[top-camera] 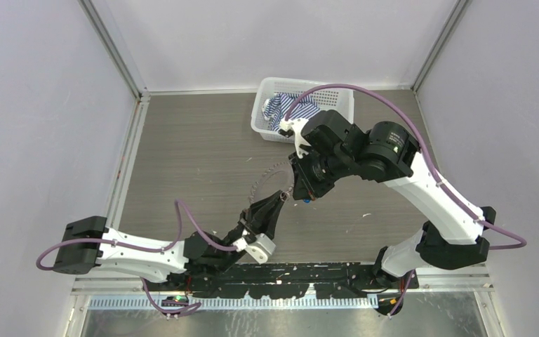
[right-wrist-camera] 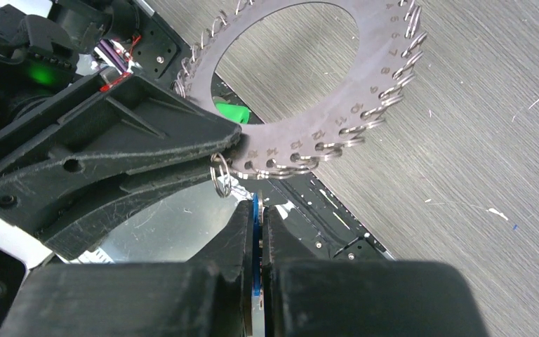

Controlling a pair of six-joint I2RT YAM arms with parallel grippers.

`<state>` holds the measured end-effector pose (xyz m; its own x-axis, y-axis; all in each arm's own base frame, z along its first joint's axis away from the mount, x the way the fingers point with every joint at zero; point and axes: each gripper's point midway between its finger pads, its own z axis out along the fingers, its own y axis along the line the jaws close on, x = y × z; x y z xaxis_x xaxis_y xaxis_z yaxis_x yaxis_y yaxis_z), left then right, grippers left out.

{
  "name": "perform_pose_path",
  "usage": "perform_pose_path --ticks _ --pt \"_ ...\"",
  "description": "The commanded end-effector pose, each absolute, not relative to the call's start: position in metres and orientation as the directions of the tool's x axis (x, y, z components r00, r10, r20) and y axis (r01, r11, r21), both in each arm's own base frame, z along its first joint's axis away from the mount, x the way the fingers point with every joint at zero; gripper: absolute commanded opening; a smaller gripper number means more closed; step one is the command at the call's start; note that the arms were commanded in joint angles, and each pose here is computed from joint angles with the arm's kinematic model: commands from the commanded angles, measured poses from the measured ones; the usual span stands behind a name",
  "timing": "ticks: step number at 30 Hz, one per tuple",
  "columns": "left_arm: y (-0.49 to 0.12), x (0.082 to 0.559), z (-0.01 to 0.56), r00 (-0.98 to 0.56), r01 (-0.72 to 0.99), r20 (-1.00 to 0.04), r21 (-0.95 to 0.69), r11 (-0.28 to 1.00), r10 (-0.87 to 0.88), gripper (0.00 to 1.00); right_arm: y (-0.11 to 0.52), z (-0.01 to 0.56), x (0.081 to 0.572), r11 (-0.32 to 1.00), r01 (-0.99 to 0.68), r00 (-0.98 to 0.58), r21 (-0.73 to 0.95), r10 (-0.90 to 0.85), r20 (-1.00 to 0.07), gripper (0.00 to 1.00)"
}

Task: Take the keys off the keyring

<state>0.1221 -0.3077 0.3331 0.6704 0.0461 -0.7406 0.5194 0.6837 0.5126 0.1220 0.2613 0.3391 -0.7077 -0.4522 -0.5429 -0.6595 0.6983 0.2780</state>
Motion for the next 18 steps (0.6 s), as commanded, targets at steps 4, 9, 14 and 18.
perform_pose_path --ticks 4,9,14,18 --pt "-0.284 0.132 0.368 0.564 0.574 -0.809 0.243 0.782 -0.163 0.00 0.261 0.367 0.122 0.655 -0.693 -0.657 0.303 -0.398 -0.641 0.01" --pt "-0.289 0.135 0.370 0.475 0.637 -0.850 0.154 0.755 -0.227 0.00 0.270 0.371 0.118 0.612 -0.718 -0.643 0.331 -0.402 -0.652 0.01" --pt "-0.281 0.143 0.372 0.370 0.691 -0.865 0.012 0.722 -0.340 0.00 0.275 0.373 0.117 0.589 -0.735 -0.628 0.335 -0.408 -0.662 0.01" --pt "-0.278 0.147 0.370 0.301 0.745 -0.865 -0.049 0.666 -0.401 0.00 0.279 0.375 0.115 0.565 -0.750 -0.617 0.343 -0.414 -0.669 0.01"
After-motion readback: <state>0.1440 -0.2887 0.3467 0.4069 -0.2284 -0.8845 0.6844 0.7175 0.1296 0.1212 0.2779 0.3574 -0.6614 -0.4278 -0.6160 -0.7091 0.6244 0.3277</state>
